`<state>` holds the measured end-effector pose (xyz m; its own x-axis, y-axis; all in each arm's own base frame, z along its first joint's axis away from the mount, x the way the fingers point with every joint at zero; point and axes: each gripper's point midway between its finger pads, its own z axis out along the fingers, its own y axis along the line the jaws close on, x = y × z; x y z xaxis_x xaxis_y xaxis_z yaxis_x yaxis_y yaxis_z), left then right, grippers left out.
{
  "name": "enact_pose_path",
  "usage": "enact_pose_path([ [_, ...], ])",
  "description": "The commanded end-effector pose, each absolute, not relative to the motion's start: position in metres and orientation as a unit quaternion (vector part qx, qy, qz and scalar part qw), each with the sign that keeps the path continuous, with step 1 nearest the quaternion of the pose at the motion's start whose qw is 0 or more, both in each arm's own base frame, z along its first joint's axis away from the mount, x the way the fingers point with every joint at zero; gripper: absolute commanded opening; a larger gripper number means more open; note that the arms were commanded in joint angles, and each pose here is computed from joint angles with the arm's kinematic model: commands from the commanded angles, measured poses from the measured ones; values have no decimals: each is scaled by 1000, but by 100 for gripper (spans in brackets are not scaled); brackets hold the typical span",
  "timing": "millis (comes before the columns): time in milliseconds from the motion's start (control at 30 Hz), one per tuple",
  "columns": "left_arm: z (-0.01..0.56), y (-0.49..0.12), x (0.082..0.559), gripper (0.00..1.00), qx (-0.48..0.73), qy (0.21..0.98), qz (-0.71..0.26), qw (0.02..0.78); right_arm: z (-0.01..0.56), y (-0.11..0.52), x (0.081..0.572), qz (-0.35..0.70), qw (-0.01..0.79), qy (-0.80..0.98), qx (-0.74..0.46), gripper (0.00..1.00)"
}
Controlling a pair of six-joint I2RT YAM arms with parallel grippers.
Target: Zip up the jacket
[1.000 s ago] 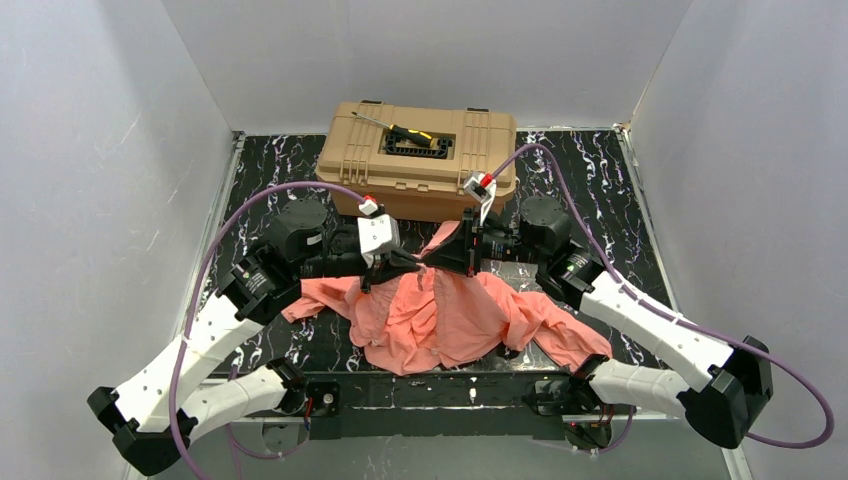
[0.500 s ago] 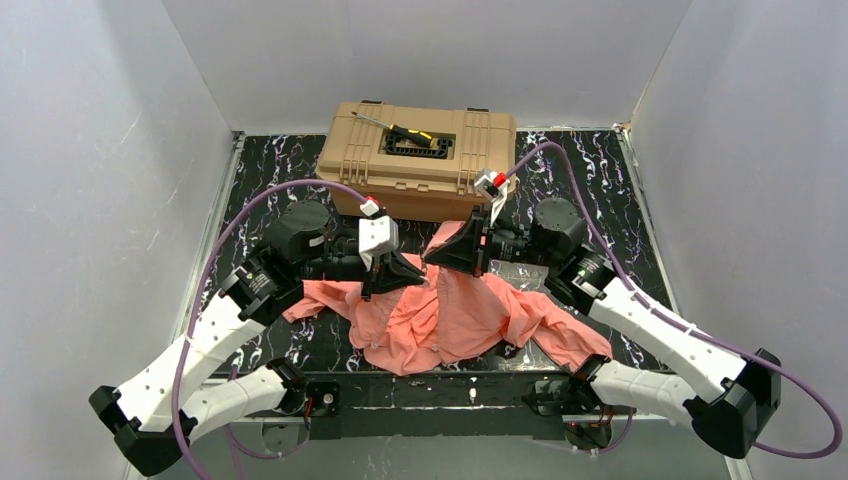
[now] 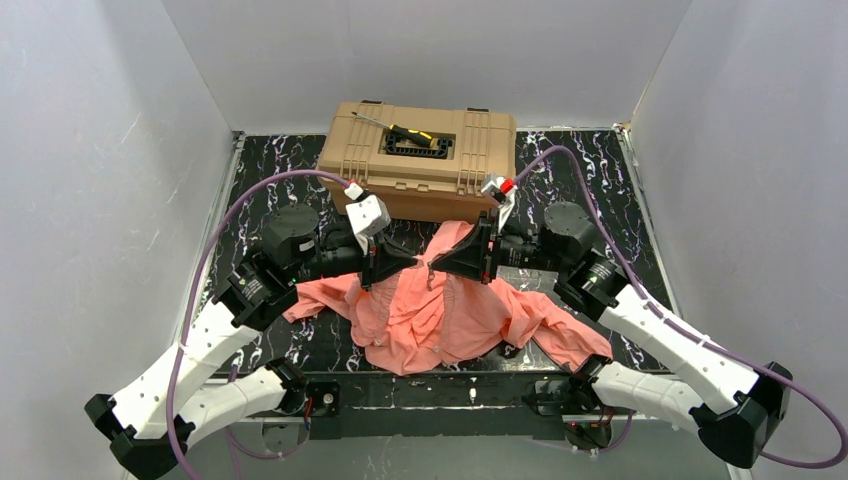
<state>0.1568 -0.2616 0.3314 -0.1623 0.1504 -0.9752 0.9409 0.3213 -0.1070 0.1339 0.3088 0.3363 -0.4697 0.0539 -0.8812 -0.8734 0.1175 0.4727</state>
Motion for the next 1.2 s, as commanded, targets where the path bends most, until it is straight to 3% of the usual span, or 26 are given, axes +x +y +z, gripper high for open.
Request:
enact_pose_path([
  [0,347,-264,145,0,435,610,-428,505,346,311,132,588,400,618,-336,1],
  [233,345,-261,144,0,446,597,-420,518,355,314,126,607,384,605,-344,1],
  [367,346,-259,146,0,440,599,-415,525,351,318,130,610,372,615,-335,13],
  [400,345,-259,145,0,439,600,-416,523,352,319,132,609,374,617,-330,12],
  [467,345,-259,144,0,436,602,-421,519,354,319,132,611,377,614,-329,1],
  [1167,350,-260,140,0,423,607,-440,509,361,317,123,627,376,592,-339,1],
])
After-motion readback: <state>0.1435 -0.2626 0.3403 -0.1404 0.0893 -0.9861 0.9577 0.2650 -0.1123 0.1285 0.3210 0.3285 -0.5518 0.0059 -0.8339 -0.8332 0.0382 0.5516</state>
